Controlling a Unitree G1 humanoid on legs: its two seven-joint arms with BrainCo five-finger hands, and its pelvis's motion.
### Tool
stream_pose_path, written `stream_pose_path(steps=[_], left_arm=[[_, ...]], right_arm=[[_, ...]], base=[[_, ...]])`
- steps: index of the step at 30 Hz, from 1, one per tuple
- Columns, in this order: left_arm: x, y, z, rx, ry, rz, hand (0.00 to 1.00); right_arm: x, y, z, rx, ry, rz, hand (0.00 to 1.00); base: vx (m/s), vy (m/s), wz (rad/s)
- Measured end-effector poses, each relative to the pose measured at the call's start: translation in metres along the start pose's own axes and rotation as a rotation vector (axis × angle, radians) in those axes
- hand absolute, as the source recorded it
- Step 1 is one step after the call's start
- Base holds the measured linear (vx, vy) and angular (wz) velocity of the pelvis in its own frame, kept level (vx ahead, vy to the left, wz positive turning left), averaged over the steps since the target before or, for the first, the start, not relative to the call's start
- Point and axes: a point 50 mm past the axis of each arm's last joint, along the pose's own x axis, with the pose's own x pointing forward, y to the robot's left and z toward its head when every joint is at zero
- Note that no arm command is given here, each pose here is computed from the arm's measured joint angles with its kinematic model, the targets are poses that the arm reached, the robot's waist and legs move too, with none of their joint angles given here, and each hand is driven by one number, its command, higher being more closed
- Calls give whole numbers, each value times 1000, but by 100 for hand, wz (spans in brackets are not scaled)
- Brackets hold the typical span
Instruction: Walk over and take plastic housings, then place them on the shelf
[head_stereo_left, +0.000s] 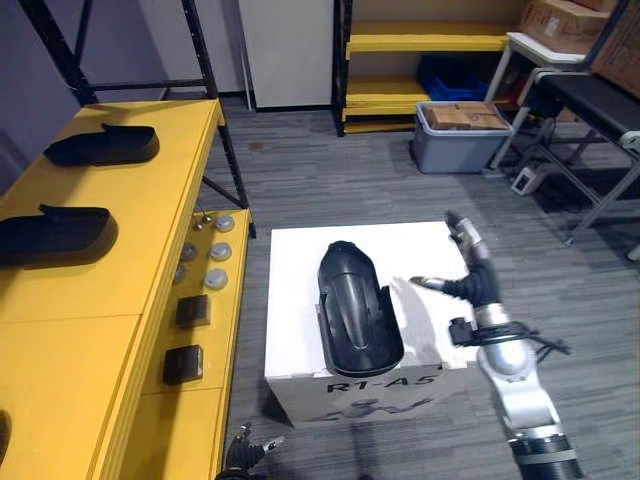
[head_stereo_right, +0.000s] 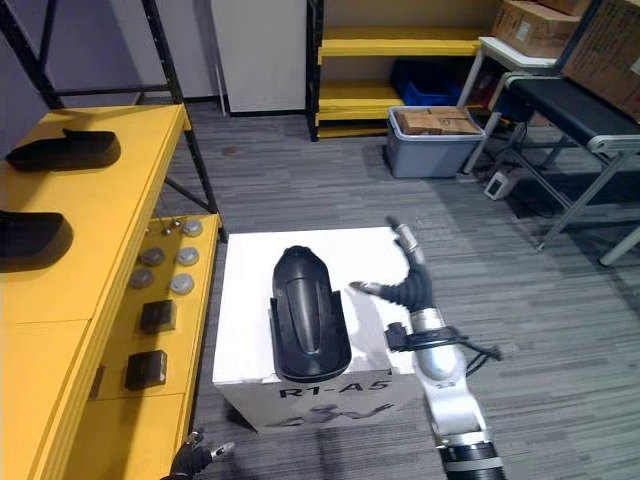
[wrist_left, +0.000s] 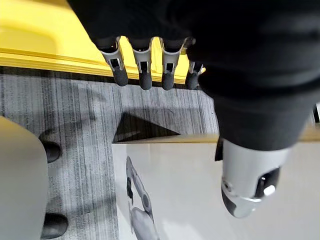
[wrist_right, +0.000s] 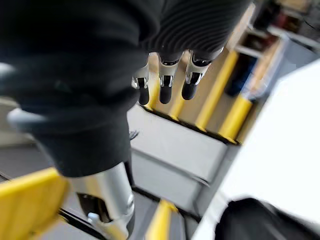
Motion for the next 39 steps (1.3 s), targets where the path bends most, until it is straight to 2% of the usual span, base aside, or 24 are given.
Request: stream_pose_path(steps=[4, 8, 14, 18, 19, 27, 39], left_arm=[[1, -1, 1, 12, -4, -6, 0], [1, -2, 2, 18, 0, -11, 0], [1, -3, 2, 17, 8, 0, 0], [1, -3, 3, 17, 5, 5, 0], [1, -3, 3, 17, 5, 5, 0], [1, -3, 4, 38, 1, 4, 0], [2, -1, 4, 52, 4, 4, 0]], right_arm=[[-7, 27, -28, -67, 156, 82, 0], [-15, 38, -48, -136, 274, 95, 0], [-19, 39, -65, -173, 399, -36, 0], [-17, 38, -68, -171, 419, -57, 0], [-17, 37, -69, -159, 429, -68, 100], [-15, 33, -74, -157, 453, -81, 100], [-20, 41, -82, -146, 492, -7, 100]], base=[[-33, 5, 11], [11, -14, 10], [33, -2, -1], [0, 0, 0], [0, 0, 0], [0, 0, 0], [35, 3, 5]])
